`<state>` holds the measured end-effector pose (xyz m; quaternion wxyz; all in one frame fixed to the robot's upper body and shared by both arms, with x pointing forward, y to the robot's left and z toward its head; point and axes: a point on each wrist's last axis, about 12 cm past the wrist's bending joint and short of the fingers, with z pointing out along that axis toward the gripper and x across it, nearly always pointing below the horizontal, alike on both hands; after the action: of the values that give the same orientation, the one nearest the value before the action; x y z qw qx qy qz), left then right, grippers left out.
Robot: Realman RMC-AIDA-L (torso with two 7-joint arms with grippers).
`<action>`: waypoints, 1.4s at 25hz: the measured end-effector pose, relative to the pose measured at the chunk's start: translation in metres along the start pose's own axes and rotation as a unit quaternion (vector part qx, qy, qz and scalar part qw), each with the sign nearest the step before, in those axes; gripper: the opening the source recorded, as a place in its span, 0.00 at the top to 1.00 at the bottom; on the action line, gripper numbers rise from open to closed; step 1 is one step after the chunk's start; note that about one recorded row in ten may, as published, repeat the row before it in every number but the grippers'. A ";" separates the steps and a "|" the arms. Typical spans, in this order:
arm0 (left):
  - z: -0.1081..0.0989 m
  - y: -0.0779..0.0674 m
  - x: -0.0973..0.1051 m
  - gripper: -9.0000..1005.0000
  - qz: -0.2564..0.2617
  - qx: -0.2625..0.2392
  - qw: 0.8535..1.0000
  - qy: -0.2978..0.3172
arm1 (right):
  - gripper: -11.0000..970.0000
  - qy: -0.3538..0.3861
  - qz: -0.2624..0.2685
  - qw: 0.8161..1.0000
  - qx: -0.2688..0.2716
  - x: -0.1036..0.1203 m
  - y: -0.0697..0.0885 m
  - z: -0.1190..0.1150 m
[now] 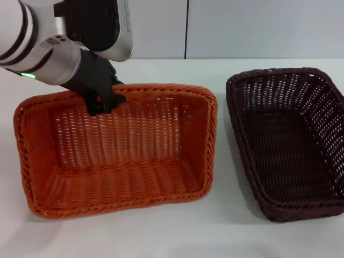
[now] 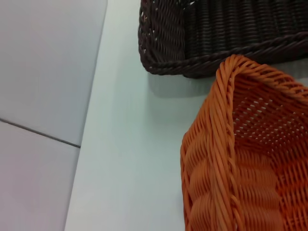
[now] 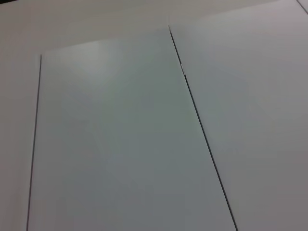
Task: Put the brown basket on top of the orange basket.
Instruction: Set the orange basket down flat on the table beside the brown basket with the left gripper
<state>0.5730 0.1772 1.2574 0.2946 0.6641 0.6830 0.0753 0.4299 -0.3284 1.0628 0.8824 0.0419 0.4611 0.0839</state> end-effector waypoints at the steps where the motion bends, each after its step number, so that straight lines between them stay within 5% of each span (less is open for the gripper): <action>1: 0.001 0.000 0.000 0.82 0.001 0.000 1.000 0.000 | 0.15 0.000 0.003 1.000 -0.001 0.000 0.000 0.000; 18: 0.032 0.005 0.001 0.82 -0.029 0.011 1.000 0.007 | 0.15 0.002 0.009 1.000 -0.004 0.000 0.001 -0.002; 26: 0.030 0.008 -0.004 0.80 -0.028 -0.008 1.000 -0.006 | 0.15 0.001 0.009 1.000 -0.003 -0.001 0.000 -0.003; 35: 0.024 0.012 -0.013 0.46 -0.006 -0.040 0.999 -0.019 | 0.15 -0.010 0.012 1.000 -0.004 -0.006 0.000 -0.007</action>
<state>0.5944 0.1589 1.2480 0.3345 0.6492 0.6773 0.0884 0.4207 -0.3297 1.0633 0.8859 0.0443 0.4517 0.0956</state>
